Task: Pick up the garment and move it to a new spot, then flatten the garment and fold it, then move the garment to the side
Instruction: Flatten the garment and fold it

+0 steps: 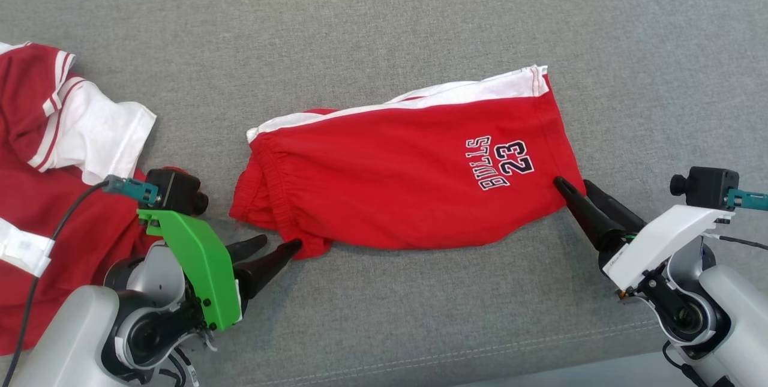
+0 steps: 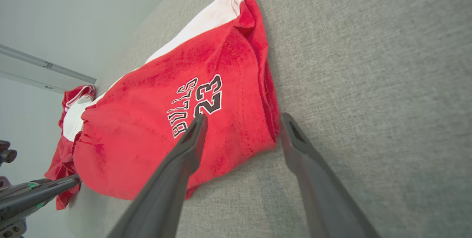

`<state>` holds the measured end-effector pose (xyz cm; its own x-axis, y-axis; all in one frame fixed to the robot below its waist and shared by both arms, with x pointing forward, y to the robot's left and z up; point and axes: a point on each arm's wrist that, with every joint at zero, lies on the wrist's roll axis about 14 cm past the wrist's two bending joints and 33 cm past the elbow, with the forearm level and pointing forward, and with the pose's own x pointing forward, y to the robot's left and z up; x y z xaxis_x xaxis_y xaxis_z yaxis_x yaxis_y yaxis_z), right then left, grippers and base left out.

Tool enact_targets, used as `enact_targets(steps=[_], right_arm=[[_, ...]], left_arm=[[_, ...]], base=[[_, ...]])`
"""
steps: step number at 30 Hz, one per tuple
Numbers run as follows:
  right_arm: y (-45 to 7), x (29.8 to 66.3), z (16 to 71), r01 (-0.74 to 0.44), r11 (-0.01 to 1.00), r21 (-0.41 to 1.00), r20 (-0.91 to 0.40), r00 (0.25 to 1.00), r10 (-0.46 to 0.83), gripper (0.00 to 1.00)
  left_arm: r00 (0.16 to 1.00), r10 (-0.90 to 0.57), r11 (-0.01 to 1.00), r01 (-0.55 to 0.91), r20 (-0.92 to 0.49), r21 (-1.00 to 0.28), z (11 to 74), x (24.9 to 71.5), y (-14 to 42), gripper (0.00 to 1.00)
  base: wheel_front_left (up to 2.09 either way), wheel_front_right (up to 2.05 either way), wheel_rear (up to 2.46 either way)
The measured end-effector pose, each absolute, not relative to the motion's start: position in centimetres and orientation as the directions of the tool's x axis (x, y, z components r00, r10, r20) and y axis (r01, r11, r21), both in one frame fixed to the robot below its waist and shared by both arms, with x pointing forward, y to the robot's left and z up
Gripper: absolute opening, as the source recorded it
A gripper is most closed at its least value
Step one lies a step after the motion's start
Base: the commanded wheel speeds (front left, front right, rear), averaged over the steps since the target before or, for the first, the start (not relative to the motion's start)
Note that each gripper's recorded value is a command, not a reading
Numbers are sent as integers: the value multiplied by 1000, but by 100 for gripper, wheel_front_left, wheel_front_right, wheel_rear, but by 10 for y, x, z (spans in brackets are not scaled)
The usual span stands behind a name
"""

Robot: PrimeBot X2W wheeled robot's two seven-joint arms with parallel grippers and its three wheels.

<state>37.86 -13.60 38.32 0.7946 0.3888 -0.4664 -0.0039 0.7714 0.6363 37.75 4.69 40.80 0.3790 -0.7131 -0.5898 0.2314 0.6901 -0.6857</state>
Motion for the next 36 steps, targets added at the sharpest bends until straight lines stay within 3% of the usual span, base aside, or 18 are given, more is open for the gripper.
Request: enact_targets(steps=[5,10,14,24,36], right_arm=[[-138,381,396,-62,800,597,-456,794,402,100],[-156,390,410,-98,852,514,-467,801,374,100],[-176,399,412,-76,886,458,-493,807,324,100],[-158,410,391,-43,877,478,-556,758,341,100],[-125,411,375,-68,868,493,-604,691,397,100]], left_arm=[[434,-697,703,257,-571,-663,418,373,52,100],[621,-573,812,341,-535,-474,444,394,84,100],[733,-503,849,320,-458,-420,464,397,97,100],[869,-401,877,273,-289,-396,490,372,106,100],[958,-195,936,118,-209,-331,494,344,155,100]], base=[[0,0,0],[0,0,0],[0,0,0],[0,0,0],[0,0,0]])
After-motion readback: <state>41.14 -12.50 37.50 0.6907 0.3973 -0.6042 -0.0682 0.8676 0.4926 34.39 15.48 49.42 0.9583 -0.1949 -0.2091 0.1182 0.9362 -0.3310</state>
